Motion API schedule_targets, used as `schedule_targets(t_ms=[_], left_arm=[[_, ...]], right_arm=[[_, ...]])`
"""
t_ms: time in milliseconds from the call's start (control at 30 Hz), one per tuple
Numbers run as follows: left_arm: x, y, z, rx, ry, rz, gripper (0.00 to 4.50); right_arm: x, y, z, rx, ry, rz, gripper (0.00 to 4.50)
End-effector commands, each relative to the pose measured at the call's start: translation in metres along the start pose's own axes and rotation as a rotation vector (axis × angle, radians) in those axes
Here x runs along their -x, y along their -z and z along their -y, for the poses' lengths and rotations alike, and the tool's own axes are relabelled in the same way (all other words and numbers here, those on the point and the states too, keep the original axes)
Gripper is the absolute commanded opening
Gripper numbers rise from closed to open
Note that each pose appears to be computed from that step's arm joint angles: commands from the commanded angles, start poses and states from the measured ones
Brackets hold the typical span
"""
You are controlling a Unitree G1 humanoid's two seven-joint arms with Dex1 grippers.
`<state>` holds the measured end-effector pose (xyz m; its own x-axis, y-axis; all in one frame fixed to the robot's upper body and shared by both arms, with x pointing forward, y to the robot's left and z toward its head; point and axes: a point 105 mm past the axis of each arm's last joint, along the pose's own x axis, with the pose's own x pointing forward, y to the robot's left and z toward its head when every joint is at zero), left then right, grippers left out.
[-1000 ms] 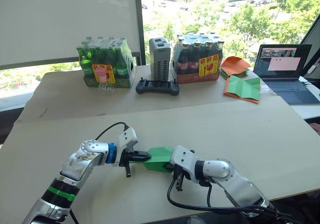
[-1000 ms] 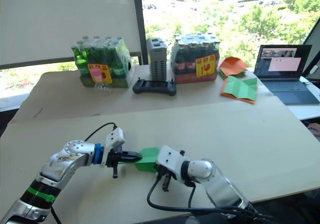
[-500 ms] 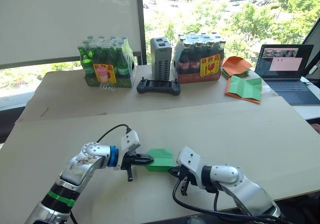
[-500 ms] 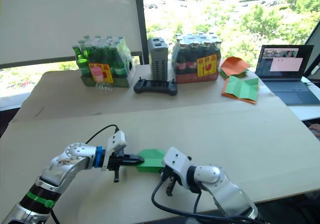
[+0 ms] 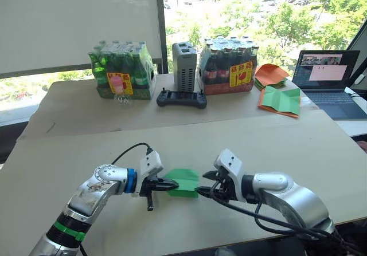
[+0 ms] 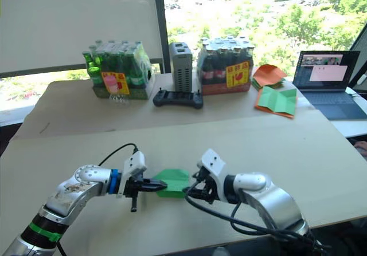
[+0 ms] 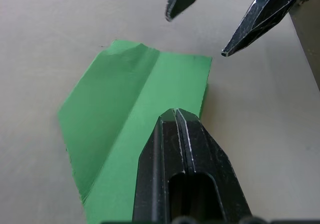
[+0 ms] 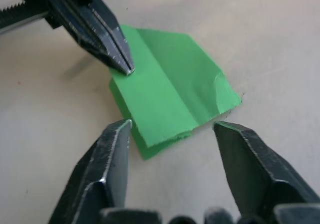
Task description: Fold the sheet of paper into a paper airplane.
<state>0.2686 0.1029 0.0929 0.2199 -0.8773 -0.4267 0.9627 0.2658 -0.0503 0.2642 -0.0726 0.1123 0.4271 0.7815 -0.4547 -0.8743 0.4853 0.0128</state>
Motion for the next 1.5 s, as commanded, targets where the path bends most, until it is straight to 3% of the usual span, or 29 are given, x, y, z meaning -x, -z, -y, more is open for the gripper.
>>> schedule_targets(t_ms=[33,567,967,1367,1400,1500], left_arm=[[0.001,-0.004,0.007,-0.028,0.015,0.007,0.00],[-0.006,0.006,0.013,-0.048,0.014,-0.036,0.00],[-0.006,0.010,0.017,-0.055,0.007,-0.046,0.00],[-0.005,0.008,0.014,-0.054,-0.002,-0.041,0.00],[-0.005,0.007,0.014,-0.054,-0.002,-0.041,0.00],[-0.005,0.007,0.014,-0.053,-0.003,-0.039,0.00]], right_arm=[[-0.004,-0.006,0.004,-0.019,0.002,0.018,2.97],[-0.018,-0.005,0.023,-0.119,0.033,0.046,2.97],[-0.025,-0.003,0.021,-0.206,-0.022,0.046,2.97],[-0.030,-0.005,0.014,-0.175,-0.046,0.071,2.97],[-0.031,-0.003,0.013,-0.173,-0.045,0.067,2.44],[-0.031,-0.002,0.013,-0.173,-0.044,0.065,1.52]])
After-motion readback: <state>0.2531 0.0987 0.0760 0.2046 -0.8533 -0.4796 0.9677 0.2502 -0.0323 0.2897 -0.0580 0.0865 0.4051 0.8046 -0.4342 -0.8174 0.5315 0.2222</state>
